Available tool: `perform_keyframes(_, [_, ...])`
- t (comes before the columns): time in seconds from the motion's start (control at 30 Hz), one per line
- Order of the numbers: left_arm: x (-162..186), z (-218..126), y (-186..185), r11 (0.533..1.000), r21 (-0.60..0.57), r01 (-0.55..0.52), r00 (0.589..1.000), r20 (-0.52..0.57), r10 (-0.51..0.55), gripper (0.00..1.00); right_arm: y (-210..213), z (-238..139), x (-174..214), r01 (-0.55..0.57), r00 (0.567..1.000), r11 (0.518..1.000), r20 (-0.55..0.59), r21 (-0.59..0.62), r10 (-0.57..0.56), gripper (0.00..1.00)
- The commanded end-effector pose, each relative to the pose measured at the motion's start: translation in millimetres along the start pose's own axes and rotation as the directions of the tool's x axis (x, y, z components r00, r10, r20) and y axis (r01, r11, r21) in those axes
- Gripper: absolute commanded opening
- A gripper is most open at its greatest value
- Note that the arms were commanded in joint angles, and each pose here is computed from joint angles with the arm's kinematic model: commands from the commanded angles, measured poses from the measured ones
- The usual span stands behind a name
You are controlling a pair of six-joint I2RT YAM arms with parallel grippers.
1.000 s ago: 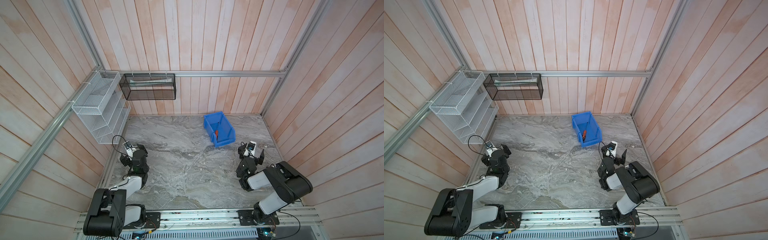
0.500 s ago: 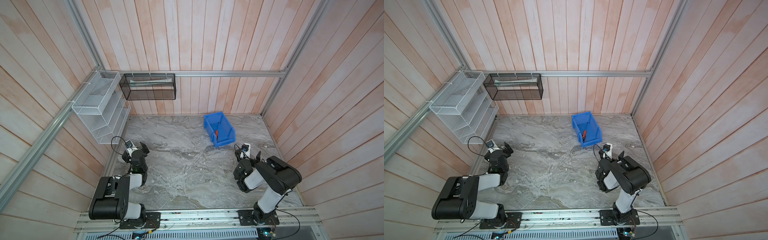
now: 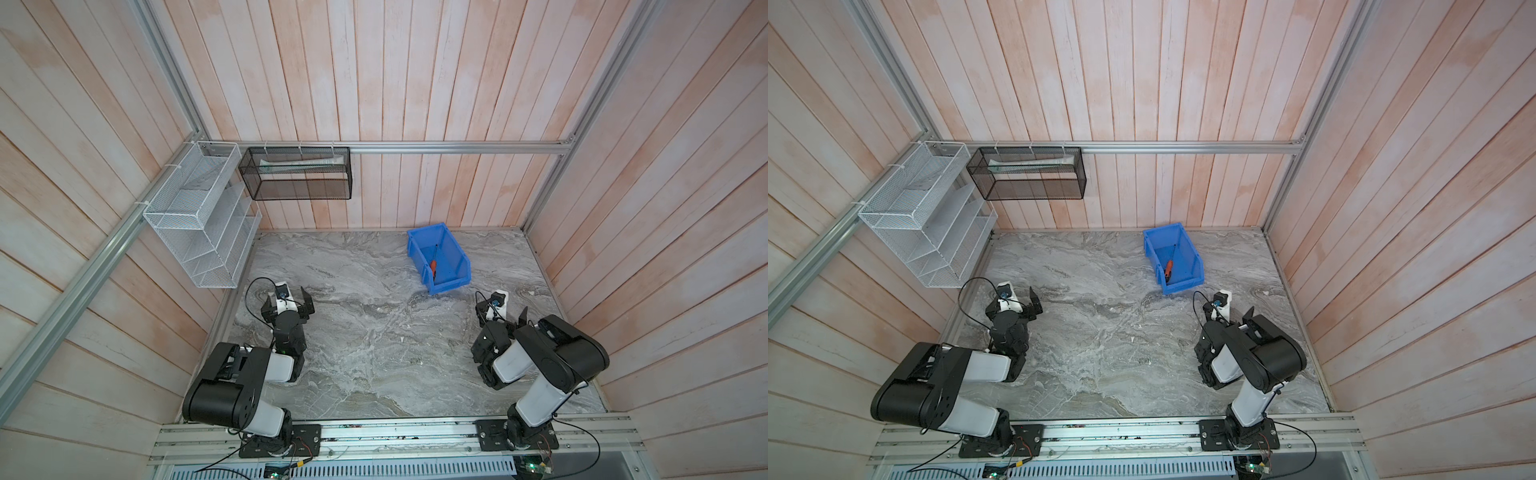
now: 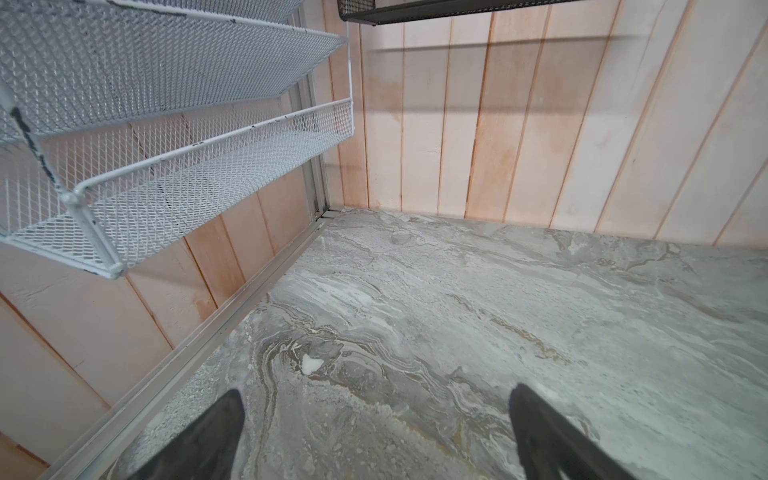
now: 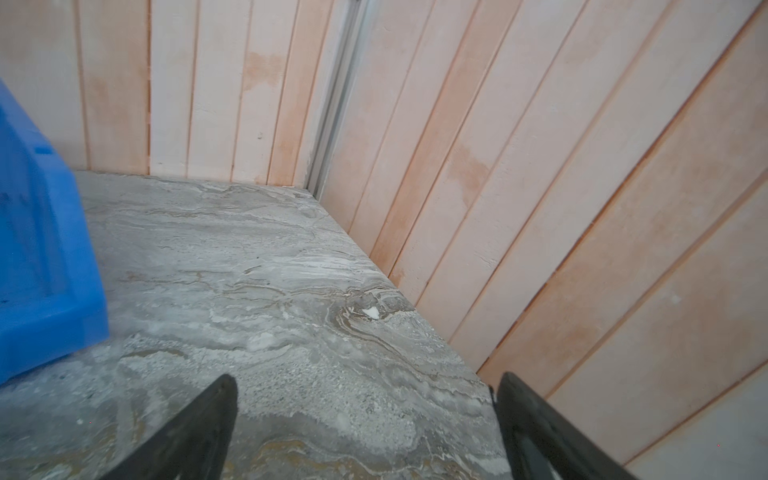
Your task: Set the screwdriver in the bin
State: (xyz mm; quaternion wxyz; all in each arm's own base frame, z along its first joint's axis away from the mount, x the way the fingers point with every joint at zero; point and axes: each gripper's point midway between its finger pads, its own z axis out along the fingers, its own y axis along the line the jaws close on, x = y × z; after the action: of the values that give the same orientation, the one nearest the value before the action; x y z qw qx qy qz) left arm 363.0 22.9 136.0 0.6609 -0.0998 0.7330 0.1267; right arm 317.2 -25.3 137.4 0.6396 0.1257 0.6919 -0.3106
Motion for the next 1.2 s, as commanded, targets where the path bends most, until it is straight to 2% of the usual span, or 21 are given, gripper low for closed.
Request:
perform_keyframes(0.0, [-19, -9, 1, 1.000, 0.010, 0.002, 0.996, 0.094, -0.003, 1.00, -18, 2, -28, -0.254, 0.963, 0.967, 0.088, -0.003, 0.253, 0.98])
perform_keyframes(0.27, [-23, -24, -1, 0.998, 0.061, 0.008, 0.988, 0.154, -0.017, 1.00, -23, 4, -25, -0.280, 0.956, 0.960, 0.080, -0.019, 0.281, 0.98])
perform_keyframes(0.53, [-15, -9, -1, 0.992, 0.117, 0.040, 0.995, 0.087, -0.050, 1.00, -19, 7, -24, -0.294, 0.952, 0.952, 0.066, -0.082, 0.300, 0.98])
perform_keyframes(0.63, [-3, 15, -13, 0.988, 0.153, 0.013, 0.999, 0.033, -0.018, 1.00, -13, 6, -24, -0.279, 0.955, 0.951, 0.064, -0.132, 0.289, 0.98])
perform_keyframes(0.7, [3, 20, -16, 0.978, 0.206, 0.032, 0.999, -0.039, -0.025, 1.00, -6, 6, -26, -0.260, 0.959, 0.950, 0.065, -0.175, 0.275, 0.98])
perform_keyframes(0.87, [3, 20, -15, 0.978, 0.205, 0.033, 0.999, -0.035, -0.026, 1.00, 10, 13, -22, -0.240, 0.966, 0.935, 0.027, -0.263, 0.255, 0.98])
perform_keyframes(1.0, [3, 20, -15, 0.978, 0.204, 0.033, 0.999, -0.031, -0.027, 1.00, 22, 23, -11, -0.267, 0.962, 0.895, -0.041, -0.358, 0.271, 0.98])
perform_keyframes(1.03, [3, 20, -15, 0.979, 0.203, 0.034, 0.999, -0.032, -0.028, 1.00, 20, 32, -13, -0.265, 0.961, 0.905, -0.015, -0.334, 0.276, 0.98])
perform_keyframes(1.07, [3, 20, -15, 0.979, 0.203, 0.033, 0.999, -0.032, -0.027, 1.00, 30, 37, -3, -0.263, 0.965, 0.900, -0.085, -0.348, 0.249, 0.98])
perform_keyframes(1.1, [3, 20, -15, 0.979, 0.203, 0.033, 0.999, -0.031, -0.027, 1.00, 29, 39, -2, -0.281, 0.960, 0.889, -0.103, -0.361, 0.262, 0.98])
perform_keyframes(1.13, [2, 20, -15, 0.979, 0.203, 0.034, 0.999, -0.031, -0.028, 1.00, 26, 38, -6, -0.272, 0.961, 0.891, -0.062, -0.364, 0.268, 0.98])
perform_keyframes(1.17, [3, 20, -14, 0.979, 0.202, 0.033, 0.999, -0.032, -0.027, 1.00, 29, 40, -2, -0.281, 0.960, 0.888, -0.100, -0.363, 0.263, 0.98])
